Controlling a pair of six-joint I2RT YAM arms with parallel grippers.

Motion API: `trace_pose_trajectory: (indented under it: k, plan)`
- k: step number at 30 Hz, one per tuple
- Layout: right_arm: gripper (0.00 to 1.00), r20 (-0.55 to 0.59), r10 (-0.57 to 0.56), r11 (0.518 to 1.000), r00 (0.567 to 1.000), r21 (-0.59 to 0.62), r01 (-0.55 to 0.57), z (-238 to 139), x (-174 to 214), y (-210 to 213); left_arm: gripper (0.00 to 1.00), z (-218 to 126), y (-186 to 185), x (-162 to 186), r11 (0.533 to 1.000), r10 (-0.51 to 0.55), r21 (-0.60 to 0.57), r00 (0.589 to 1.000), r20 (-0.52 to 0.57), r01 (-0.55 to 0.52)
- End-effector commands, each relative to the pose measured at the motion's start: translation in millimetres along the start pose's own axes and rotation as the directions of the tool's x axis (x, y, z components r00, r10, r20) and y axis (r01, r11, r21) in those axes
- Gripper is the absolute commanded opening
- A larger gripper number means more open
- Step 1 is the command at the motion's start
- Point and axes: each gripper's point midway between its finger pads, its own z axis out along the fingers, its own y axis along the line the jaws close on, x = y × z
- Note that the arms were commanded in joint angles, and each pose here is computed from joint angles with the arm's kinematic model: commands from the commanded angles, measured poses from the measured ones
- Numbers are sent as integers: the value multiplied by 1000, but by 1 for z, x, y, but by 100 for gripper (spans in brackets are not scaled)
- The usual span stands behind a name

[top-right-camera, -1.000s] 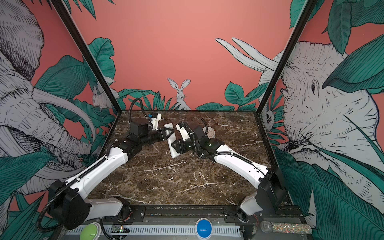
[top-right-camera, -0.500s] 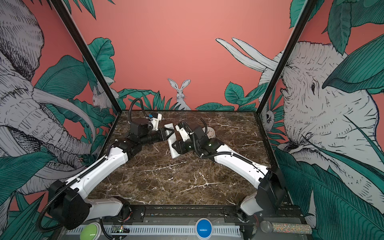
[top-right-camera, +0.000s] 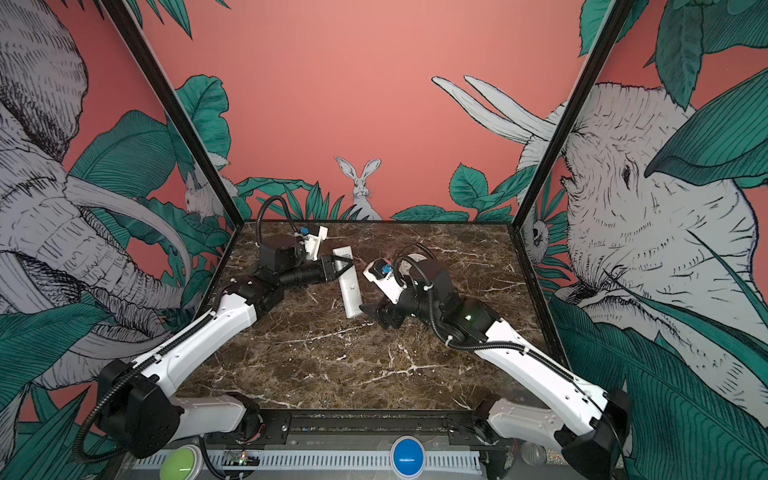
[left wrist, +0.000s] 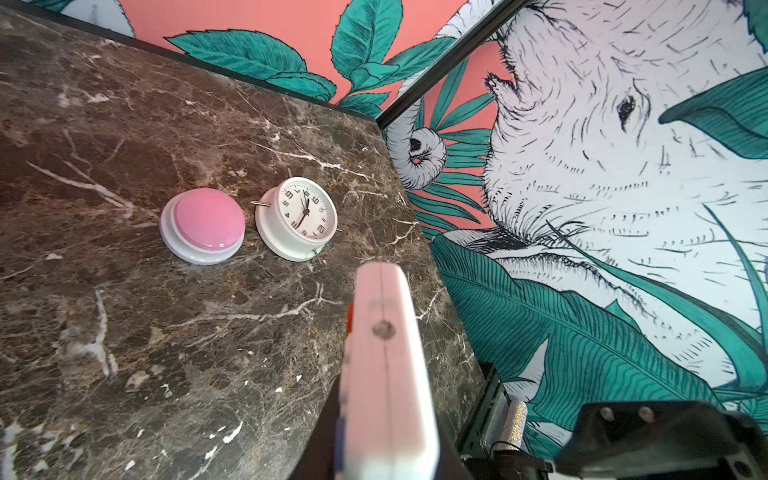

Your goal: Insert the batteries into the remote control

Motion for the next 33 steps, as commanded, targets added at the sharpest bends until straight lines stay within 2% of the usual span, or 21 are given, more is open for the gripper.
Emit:
trace_pose_trajectory:
  k: [1, 7, 15, 33]
  plan:
    - [79, -32, -202, 977, 979, -72, 199, 6, 18, 11, 0, -2, -21, -1, 994, 21, 109, 1000, -22, -18]
    - [83, -64, -291, 949, 955, -148, 279, 20, 21, 15, 0, -1, -31, 8, 984, 39, 175, 996, -84, -24]
    - [81, -83, -370, 916, 925, -198, 349, 34, 24, 14, 0, 4, -34, 15, 977, 50, 213, 988, -144, -19]
    - [79, -111, -423, 883, 899, -271, 383, 52, 27, 14, 0, 7, -38, 13, 972, 59, 232, 986, -158, -21]
